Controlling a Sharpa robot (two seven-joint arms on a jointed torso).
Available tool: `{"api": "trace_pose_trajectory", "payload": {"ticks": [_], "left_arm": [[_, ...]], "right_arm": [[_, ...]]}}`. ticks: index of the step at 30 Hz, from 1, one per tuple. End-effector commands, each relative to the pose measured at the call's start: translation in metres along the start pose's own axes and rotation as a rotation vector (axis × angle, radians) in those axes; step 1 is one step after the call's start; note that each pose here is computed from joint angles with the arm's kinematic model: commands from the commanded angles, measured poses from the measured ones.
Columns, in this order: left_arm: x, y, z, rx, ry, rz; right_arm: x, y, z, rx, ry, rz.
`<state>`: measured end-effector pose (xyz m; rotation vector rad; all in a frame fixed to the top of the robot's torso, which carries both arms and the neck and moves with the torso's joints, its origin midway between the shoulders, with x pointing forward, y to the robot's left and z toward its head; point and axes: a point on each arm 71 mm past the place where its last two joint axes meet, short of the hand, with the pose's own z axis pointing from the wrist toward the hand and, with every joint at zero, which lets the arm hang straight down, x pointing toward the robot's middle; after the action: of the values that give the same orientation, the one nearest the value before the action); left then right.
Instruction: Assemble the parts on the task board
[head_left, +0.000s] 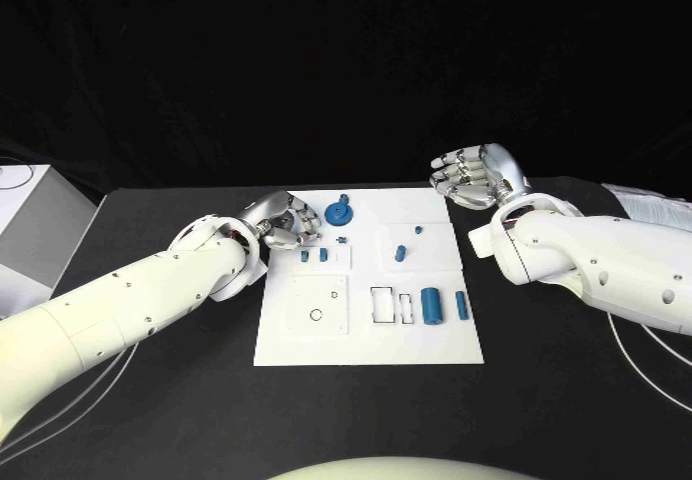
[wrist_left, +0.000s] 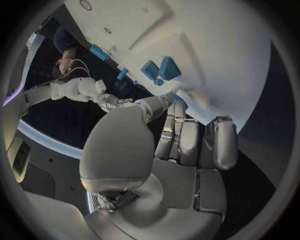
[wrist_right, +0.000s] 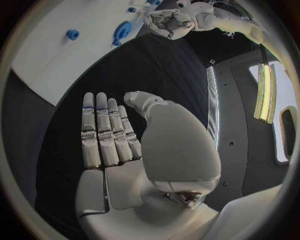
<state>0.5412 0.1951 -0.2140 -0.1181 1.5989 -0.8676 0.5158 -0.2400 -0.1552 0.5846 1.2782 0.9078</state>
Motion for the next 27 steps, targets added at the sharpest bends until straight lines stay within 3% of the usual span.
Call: {"api": "trace_pose_trajectory", "payload": {"ticks": [1, 9, 19, 27], "left_arm": [[-0.0039, -0.0102, 0.0013, 0.05, -0.033, -0.034], [-0.0063, -0.0266, 0.003, 0.093, -0.017, -0.018], [0.0058, -0.0493, 0.0119, 0.092, 0.203, 0.159], [0.0056, -0.0641, 0.0239, 0.078, 0.25, 0.233]], "right_arm": [[0.001, 0.002, 0.0, -0.018, 0.007, -0.001], [0.002, 0.002, 0.0, -0.016, 0.009, -0.001], [0.003, 0.003, 0.0, -0.014, 0.014, 0.0], [0.003, 0.003, 0.0, -0.014, 0.016, 0.001]]}}
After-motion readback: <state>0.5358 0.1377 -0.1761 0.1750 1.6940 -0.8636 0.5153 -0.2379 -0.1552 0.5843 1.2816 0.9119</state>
